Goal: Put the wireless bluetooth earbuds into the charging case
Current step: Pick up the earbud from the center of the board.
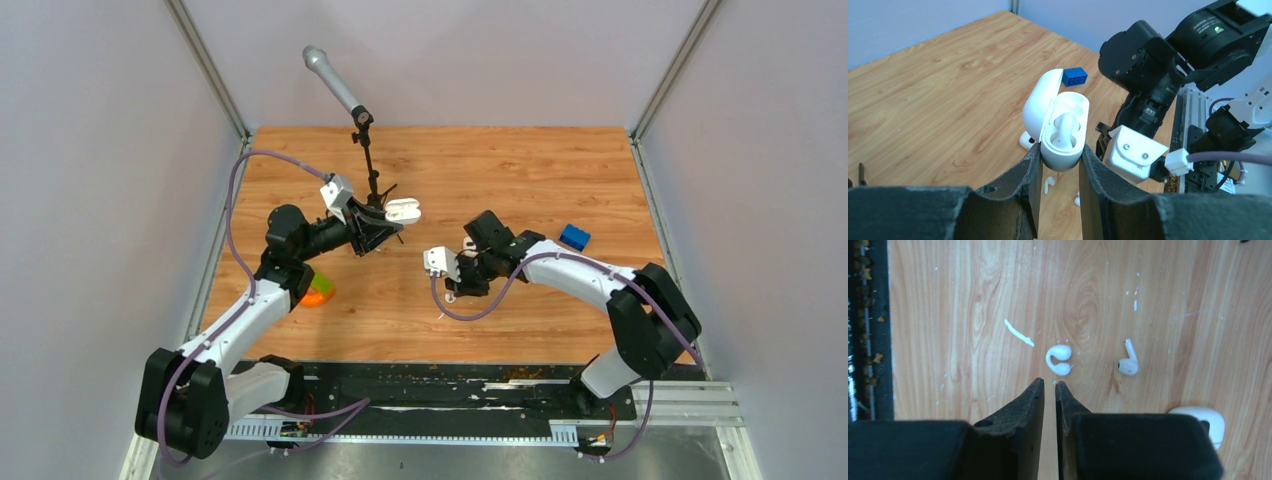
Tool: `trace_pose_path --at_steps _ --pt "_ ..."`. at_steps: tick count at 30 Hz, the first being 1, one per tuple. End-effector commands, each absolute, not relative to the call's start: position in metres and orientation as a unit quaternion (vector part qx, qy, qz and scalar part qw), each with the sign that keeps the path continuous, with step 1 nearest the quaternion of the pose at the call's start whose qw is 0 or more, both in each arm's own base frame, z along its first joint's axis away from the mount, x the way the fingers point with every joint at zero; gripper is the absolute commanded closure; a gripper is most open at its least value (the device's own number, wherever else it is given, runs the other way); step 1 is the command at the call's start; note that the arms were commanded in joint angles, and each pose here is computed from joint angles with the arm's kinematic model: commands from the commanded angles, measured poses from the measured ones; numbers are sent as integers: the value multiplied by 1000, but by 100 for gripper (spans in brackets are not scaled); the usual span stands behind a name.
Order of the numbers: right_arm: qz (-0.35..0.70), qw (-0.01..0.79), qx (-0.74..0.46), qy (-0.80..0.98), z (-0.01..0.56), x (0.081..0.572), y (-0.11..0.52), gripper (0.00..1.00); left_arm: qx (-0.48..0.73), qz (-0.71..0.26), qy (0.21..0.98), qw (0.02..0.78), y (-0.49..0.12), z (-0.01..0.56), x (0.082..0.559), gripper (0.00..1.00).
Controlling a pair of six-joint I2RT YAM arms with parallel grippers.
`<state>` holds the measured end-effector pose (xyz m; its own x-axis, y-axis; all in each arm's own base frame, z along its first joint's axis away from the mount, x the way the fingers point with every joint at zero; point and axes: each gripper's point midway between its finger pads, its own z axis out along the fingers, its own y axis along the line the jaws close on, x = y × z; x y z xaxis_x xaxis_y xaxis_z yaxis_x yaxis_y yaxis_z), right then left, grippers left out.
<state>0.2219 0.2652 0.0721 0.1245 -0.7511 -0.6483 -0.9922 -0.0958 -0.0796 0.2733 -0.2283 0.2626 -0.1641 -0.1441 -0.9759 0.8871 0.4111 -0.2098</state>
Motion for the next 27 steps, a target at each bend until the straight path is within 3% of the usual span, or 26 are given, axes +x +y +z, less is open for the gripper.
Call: trace_pose_path --at_steps 1,12,27 --pt "240 297 -723 576 69 234 292 85 292 -447 598 598 -224 280 274 100" --pt "242 257 -742 570 43 221 291 88 281 -444 603 600 -218 279 274 100" --pt "233 258 -753 559 39 225 292 81 279 -443 607 598 -218 275 275 100"
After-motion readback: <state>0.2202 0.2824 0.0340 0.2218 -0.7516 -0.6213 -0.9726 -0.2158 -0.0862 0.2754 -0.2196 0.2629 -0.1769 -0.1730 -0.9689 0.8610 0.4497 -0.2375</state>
